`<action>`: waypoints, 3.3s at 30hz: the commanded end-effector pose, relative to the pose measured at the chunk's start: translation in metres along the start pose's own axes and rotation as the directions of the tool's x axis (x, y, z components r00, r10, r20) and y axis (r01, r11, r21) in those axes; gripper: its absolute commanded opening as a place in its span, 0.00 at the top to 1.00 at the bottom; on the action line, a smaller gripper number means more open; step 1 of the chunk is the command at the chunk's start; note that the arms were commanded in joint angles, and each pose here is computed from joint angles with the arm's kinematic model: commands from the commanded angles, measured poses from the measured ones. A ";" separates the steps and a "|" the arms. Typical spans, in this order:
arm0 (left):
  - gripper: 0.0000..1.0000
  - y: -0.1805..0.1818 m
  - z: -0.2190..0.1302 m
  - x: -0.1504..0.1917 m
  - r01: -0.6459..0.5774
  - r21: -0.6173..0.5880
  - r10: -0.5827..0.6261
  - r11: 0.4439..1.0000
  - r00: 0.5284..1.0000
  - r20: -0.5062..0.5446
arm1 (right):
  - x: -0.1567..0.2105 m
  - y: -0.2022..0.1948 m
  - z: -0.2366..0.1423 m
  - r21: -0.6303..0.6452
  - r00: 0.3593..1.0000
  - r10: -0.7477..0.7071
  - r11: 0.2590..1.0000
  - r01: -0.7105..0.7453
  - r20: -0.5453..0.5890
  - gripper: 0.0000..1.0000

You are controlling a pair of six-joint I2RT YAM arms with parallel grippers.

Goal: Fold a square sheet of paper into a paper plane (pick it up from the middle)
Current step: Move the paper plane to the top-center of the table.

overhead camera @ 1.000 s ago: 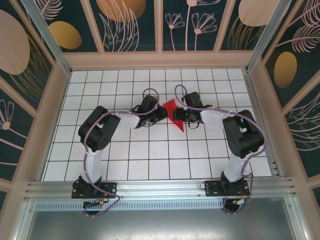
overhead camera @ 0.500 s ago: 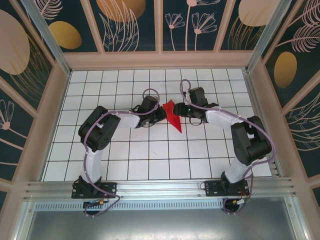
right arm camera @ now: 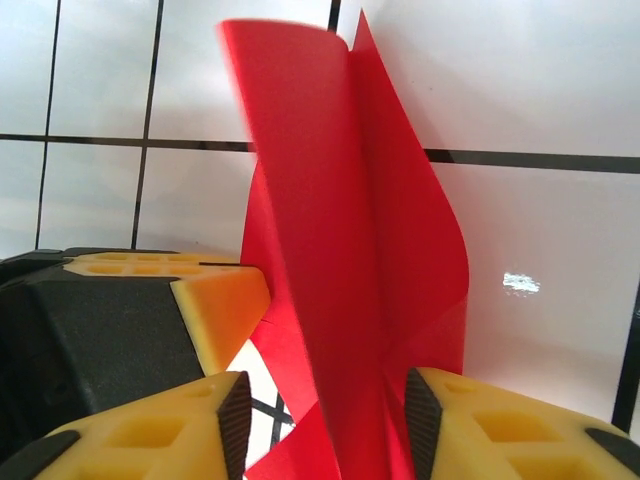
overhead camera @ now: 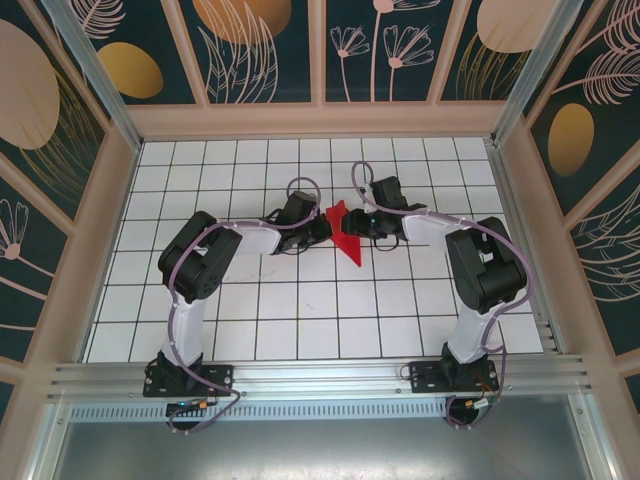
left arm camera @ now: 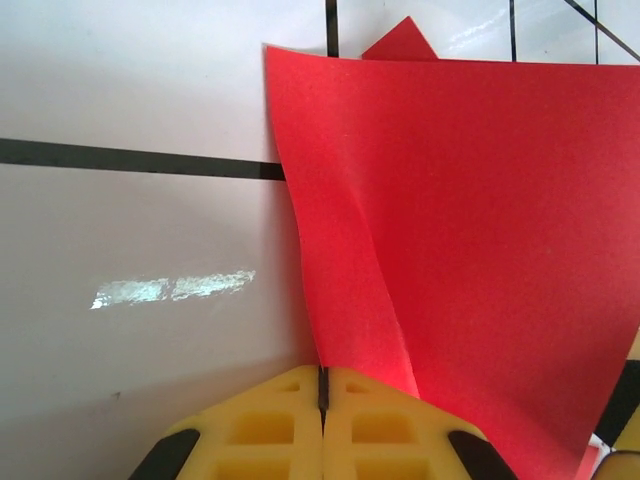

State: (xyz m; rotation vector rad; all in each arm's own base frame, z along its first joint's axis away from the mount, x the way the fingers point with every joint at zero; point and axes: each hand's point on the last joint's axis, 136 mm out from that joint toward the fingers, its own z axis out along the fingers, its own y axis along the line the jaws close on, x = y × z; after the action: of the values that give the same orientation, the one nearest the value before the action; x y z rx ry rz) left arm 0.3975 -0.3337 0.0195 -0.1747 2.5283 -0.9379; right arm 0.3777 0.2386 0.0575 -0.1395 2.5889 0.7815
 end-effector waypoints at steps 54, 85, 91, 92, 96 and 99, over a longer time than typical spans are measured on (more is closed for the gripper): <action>0.85 -0.003 0.000 -0.004 -0.019 -0.004 0.019 1.000 1.000 0.005 | 0.040 -0.010 0.008 0.206 0.995 -0.091 0.974 0.098 -0.040 0.47; 0.55 0.059 -0.070 -0.030 0.059 -0.170 -0.027 0.984 0.982 0.186 | 0.030 -0.008 0.025 0.524 0.987 -0.145 0.847 0.087 0.070 0.77; 0.53 0.061 -0.074 -0.032 0.058 -0.182 -0.020 0.982 0.979 0.202 | 0.023 -0.003 0.025 0.531 0.982 -0.163 0.843 0.088 0.095 0.80; 0.52 0.061 -0.074 -0.031 0.057 -0.185 -0.019 0.981 0.979 0.202 | 0.022 -0.002 0.024 0.532 0.981 -0.165 0.842 0.088 0.099 0.83; 0.51 0.062 -0.075 -0.031 0.051 -0.192 -0.012 0.980 0.980 0.200 | 0.020 0.005 0.021 0.530 0.976 -0.197 0.840 0.118 0.095 0.92; 0.50 0.063 -0.075 -0.031 0.051 -0.197 -0.011 0.979 0.979 0.202 | 0.023 0.007 0.021 0.528 0.970 -0.232 0.834 0.162 0.069 0.98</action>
State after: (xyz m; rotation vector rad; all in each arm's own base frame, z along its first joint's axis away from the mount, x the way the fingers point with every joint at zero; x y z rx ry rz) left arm 0.3934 -0.2391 0.0331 -0.3514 2.4583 -0.6631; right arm 0.3634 0.2541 0.0310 -0.1220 2.5156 0.0380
